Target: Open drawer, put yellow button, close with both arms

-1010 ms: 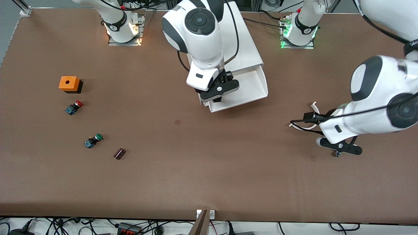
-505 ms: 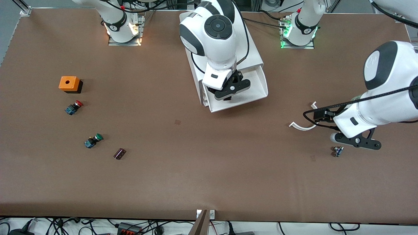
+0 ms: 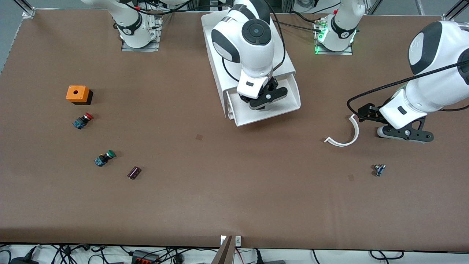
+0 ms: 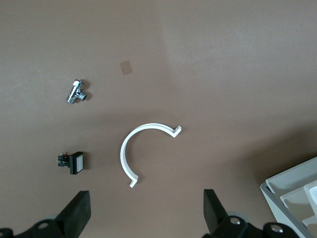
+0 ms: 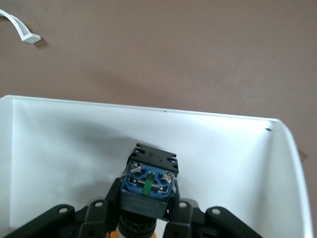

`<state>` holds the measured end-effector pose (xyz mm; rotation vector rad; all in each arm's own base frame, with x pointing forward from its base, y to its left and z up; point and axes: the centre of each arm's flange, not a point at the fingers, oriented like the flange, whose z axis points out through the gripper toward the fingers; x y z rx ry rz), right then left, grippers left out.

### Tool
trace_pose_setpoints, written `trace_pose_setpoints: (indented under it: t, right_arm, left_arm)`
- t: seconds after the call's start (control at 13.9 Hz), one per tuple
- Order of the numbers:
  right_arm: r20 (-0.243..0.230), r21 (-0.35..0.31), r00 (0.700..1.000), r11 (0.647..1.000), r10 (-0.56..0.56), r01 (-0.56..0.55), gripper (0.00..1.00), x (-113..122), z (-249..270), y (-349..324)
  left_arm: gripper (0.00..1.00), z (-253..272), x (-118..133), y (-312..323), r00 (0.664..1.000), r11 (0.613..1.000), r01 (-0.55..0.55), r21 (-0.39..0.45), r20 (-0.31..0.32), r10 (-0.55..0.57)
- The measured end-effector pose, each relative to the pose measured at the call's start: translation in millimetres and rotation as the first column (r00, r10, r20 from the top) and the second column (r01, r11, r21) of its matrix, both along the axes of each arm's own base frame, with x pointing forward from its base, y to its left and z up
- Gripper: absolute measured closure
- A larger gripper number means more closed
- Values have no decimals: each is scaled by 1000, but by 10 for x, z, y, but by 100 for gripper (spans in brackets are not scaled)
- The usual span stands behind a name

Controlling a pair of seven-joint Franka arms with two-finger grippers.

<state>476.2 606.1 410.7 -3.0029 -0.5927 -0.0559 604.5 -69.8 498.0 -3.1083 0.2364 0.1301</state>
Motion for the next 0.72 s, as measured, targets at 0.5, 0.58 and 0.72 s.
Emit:
trace_pose_setpoints:
  t: [0.5, 0.58, 0.72]
  right_arm:
    - [21, -28, 1000, 1000, 0, 1, 56, 41, -131, -3]
    - [31, -36, 1000, 999, -3, 4, 45, 68, -130, -24]
    - [46, -36, 999, 999, -12, 13, 26, 126, -79, -62]
  left_arm:
    - [0, -18, -5, -3, 1000, 1000, -1, 0, 1, 1]
    - [0, -18, -5, -4, 1000, 1000, -1, 0, 1, 1]
    - [0, -19, -5, -4, 1000, 1000, -1, 0, 1, 1]
